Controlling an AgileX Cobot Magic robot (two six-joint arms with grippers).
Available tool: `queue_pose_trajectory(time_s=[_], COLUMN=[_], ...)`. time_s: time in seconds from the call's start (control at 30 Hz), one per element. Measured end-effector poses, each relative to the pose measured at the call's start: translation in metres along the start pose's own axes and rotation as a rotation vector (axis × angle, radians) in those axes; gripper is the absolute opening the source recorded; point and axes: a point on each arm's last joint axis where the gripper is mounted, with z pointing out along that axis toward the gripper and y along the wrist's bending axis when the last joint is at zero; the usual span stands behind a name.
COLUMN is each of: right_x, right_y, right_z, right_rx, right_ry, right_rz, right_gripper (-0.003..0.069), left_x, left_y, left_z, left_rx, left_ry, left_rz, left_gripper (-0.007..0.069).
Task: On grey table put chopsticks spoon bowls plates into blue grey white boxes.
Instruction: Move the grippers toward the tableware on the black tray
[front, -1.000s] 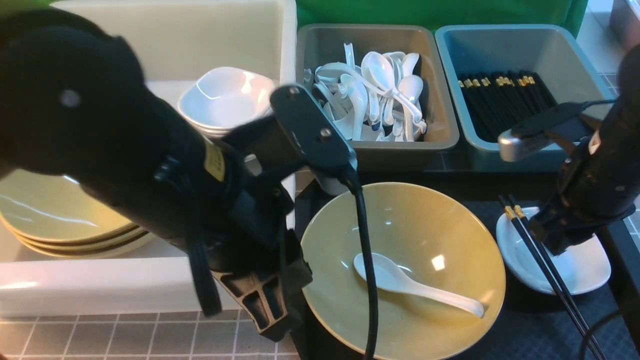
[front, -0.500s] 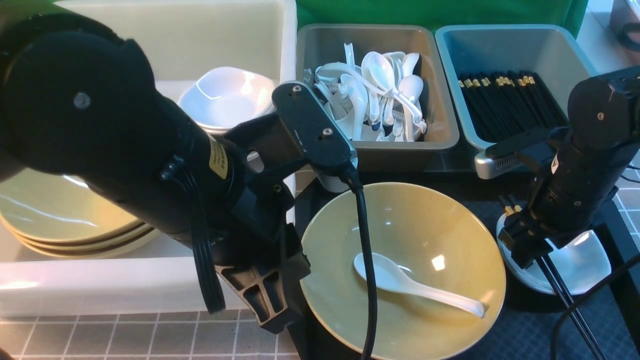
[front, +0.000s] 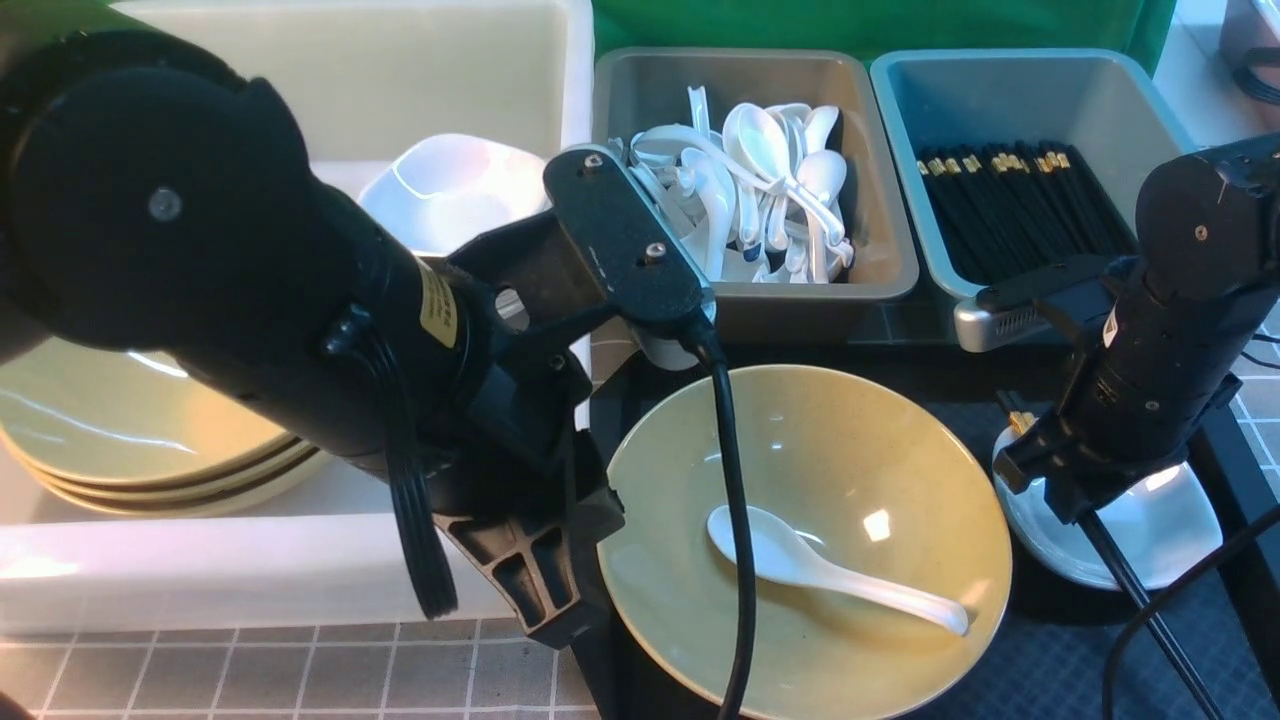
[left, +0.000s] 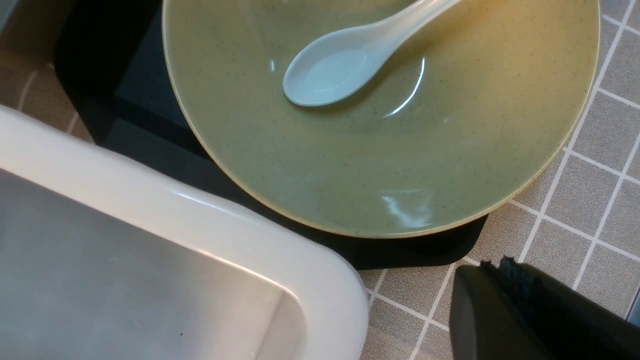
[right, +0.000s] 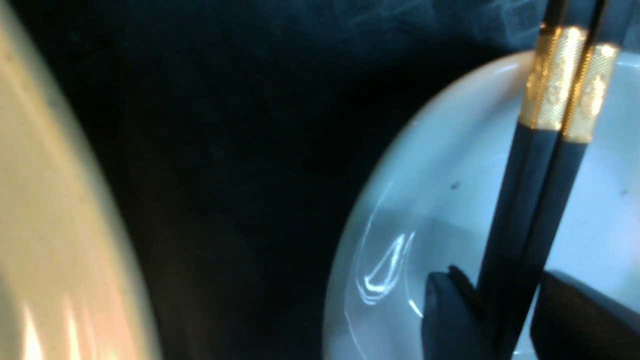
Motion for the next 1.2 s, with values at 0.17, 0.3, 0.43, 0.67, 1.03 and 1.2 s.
queue_pose_trajectory(time_s=[0.17, 0.3, 0.43, 0.67, 1.03, 1.2], right_x=[0.000, 0.000, 0.000, 0.000, 0.003, 0.006], right_y=[0.000, 0.000, 0.000, 0.000, -0.001, -0.002], right_z=[0.000, 0.000, 0.000, 0.000, -0.022, -0.074], right_rx=[0.000, 0.000, 0.000, 0.000, 0.002, 0.008], right_ry=[0.000, 0.000, 0.000, 0.001, -0.035, -0.177], right_rz=[0.000, 0.000, 0.000, 0.000, -0.011, -0.033], right_gripper=[0.0281, 0.0281, 0.0248, 0.0135, 0.0117, 0.0117], left_x=[0.000, 0.000, 0.000, 0.000, 0.000, -0.003], left_y=[0.000, 0.000, 0.000, 0.000, 0.000, 0.002], left_z=[0.000, 0.000, 0.000, 0.000, 0.000, 0.000], left_rx=[0.000, 0.000, 0.000, 0.000, 0.000, -0.022], left_ry=[0.000, 0.000, 0.000, 0.000, 0.000, -0.033], left_rz=[0.000, 0.000, 0.000, 0.000, -0.004, -0.017], left_gripper=[-0.0010, -0.0010, -0.0010, -0.0010, -0.0010, -0.0010])
